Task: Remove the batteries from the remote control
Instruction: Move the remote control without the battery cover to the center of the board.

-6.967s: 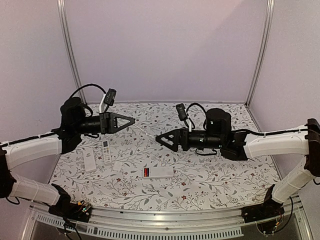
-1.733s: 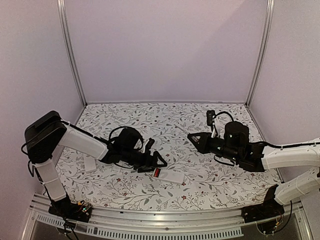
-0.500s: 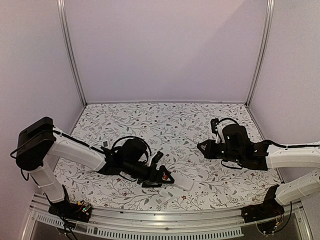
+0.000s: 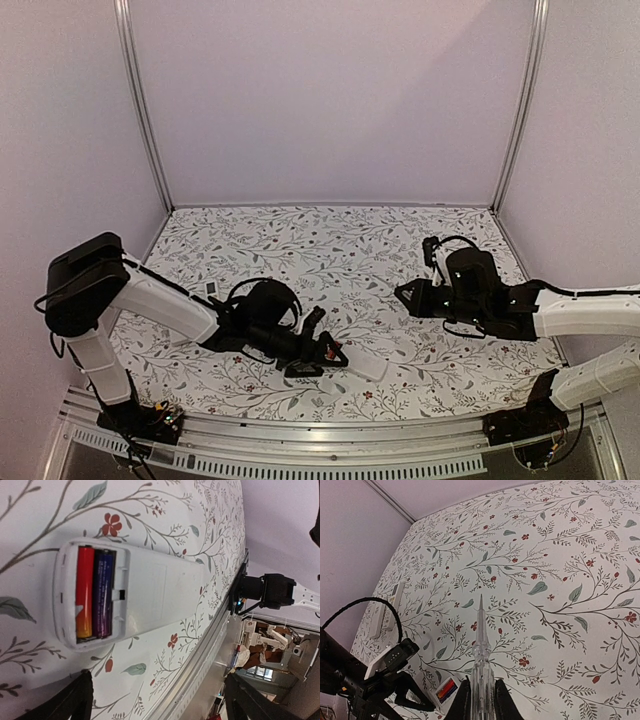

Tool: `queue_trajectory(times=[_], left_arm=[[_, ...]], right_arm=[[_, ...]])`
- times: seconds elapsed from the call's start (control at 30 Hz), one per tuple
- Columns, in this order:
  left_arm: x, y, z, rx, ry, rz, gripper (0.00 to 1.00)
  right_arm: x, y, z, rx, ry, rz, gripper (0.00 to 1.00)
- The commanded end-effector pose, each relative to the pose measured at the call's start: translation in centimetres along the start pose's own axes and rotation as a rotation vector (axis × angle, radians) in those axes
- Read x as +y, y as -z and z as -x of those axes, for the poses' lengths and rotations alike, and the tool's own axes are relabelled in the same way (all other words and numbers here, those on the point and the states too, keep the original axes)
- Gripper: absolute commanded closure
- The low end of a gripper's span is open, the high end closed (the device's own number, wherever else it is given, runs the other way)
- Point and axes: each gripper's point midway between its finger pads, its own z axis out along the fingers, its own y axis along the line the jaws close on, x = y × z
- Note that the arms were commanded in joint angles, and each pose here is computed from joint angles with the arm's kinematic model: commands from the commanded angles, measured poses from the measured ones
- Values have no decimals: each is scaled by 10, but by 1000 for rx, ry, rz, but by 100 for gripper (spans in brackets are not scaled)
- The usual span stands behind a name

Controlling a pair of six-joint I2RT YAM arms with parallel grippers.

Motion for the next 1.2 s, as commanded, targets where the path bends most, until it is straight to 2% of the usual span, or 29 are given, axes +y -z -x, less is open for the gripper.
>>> queue_trajectory(times=[0.0, 0.2, 0.83, 0.97, 1.17], left_arm=[[16, 3, 20, -47, 11, 15, 10], [8, 2, 47, -74, -18, -10, 11], [-17, -15, 93, -149, -62, -93, 12], [-15, 2, 99, -200, -90, -54, 12], [-1, 53, 116, -273, -164, 55, 14]], right_arm=[[3, 6, 11, -39, -24, 11, 100], [-2, 7, 10, -40, -23, -4, 100], [-10, 10, 9, -53, -12, -32, 100], [-5, 11, 13, -53, -4, -27, 100], [-10, 16, 11, -21, 19, -66, 100]])
